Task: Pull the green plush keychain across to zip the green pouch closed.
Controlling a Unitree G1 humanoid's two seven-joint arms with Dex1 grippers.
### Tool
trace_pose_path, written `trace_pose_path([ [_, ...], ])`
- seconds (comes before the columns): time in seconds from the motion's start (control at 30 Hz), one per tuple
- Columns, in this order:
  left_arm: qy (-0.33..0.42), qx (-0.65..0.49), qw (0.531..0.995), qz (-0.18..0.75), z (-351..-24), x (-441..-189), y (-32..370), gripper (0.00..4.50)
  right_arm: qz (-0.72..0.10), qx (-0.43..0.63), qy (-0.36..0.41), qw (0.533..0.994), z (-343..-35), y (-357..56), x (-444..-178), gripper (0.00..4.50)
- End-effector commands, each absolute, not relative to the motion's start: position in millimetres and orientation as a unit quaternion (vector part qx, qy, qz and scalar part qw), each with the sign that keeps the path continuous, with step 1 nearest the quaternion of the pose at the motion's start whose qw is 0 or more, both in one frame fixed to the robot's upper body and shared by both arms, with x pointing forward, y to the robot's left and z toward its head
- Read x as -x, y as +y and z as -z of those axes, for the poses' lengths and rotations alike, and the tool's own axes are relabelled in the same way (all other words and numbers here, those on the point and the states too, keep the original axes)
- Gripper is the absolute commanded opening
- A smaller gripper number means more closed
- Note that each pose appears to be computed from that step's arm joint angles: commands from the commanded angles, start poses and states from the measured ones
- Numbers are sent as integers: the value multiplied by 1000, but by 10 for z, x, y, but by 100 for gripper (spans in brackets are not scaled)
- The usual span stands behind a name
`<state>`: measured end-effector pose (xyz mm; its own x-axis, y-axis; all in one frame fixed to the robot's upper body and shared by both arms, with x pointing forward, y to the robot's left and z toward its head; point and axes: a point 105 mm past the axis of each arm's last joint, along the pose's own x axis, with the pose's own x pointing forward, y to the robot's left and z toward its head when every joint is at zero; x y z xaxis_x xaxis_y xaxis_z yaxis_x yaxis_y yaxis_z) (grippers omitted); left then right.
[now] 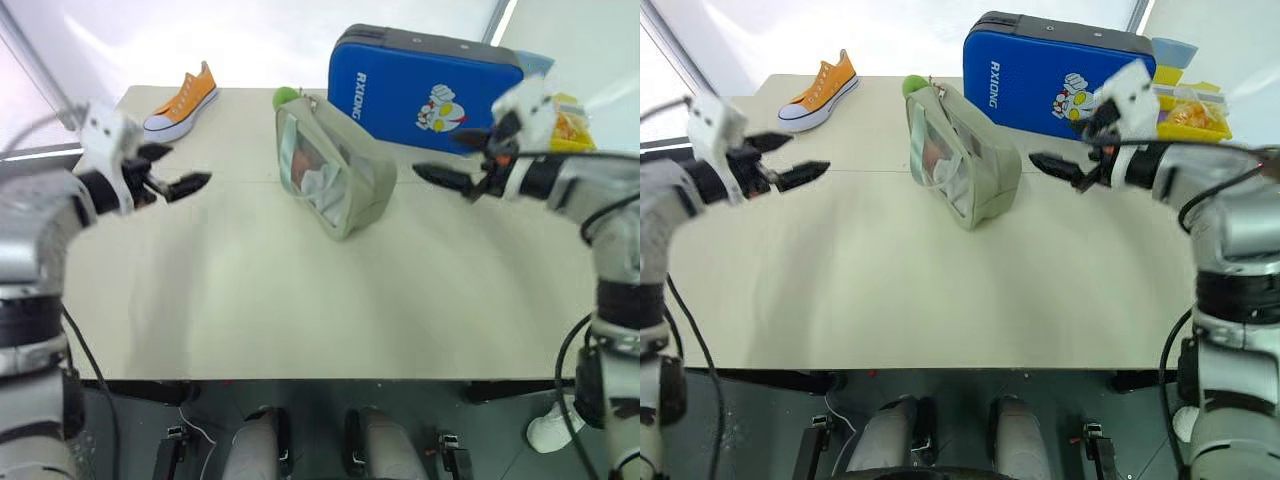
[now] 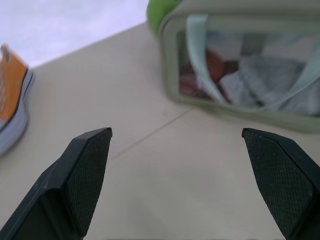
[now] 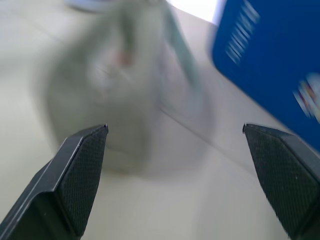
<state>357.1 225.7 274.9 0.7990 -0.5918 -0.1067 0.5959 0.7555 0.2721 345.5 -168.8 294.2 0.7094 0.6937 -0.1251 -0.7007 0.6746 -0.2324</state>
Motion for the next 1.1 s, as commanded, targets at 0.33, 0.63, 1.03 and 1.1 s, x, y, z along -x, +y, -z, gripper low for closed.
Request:
trace_pose_path([
  [0.33,-7,-158,920,358,-2880,-3621,2157,444,-408,127,-6,904,-3196,-1349,-3465,450],
  [0.63,-16,-151,878,453,-2949,-3290,1687,444,-362,163,-17,918,-3004,-725,-3813,450],
  [1.03,-19,-150,891,429,-2927,-3176,1659,450,-364,215,11,906,-2670,-508,-4015,270],
  [1.1,-22,-147,893,424,-2946,-3171,1672,450,-371,226,10,901,-2654,-497,-4018,168],
])
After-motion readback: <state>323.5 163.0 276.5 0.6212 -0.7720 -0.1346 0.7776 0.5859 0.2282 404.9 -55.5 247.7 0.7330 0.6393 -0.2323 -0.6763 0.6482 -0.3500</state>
